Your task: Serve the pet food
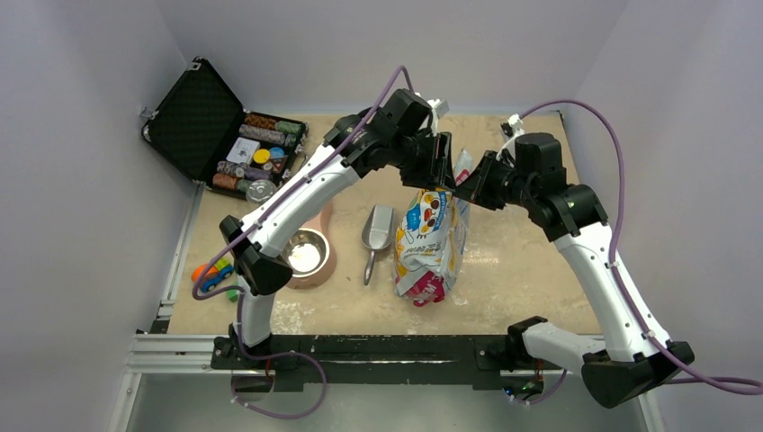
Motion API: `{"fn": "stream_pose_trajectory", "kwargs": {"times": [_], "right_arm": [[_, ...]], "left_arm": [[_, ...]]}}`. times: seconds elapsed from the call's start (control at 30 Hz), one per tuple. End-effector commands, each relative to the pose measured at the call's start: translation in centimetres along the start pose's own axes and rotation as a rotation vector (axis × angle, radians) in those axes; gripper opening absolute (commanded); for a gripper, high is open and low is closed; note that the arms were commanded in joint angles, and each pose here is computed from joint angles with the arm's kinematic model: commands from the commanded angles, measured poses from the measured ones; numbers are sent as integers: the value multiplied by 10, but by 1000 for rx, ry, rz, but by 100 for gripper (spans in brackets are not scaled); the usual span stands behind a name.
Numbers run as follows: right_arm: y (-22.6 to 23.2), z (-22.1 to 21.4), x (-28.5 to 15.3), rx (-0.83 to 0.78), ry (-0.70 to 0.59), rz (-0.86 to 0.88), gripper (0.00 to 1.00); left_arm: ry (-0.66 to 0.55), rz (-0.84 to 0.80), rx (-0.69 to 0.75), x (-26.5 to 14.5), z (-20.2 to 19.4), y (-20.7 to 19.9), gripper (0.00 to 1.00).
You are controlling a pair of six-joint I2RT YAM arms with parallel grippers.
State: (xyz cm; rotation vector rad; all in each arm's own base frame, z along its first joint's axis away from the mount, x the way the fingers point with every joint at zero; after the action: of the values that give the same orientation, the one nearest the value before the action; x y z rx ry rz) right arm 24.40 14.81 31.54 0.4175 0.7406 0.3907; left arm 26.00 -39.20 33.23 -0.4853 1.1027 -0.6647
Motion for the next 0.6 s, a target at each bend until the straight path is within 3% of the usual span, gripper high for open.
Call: {"fn": "stream_pose_trajectory", "kwargs": {"times": [0.0,0.13,0.23,0.37,0.57], "right_arm": [[-7,-1,2,-3,-11,-42,3],[-7,-1,1,-6,-20,-43,0],[-5,-1,1,-7,-19,-32,0],[-4,0,2,-14,-18,-22,0],[-4,0,1,-21,-23,-20,0]], "left_arm": [[-23,-59,3,-10,5,-14,51],[-12,-49,-7,-1,5,-11,44],[-10,-51,-9,3,5,-11,54],[-17,-41,-13,9,7,-10,55],[-47,-5,-5,15,13,-4,41]]}}
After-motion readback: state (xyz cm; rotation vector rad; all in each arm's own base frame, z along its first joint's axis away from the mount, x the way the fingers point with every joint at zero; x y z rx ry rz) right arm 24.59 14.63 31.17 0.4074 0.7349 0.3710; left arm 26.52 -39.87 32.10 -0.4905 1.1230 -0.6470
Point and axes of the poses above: each gripper's point midway between its finger pads, its own x axis out along the fingers, its own y axis along the line the jaws close on, z = x × y, the point moved 3 cm from there along -x, back along the fingers, and after that the axes turned 10 degrees about -x, right-handed, at the moved point
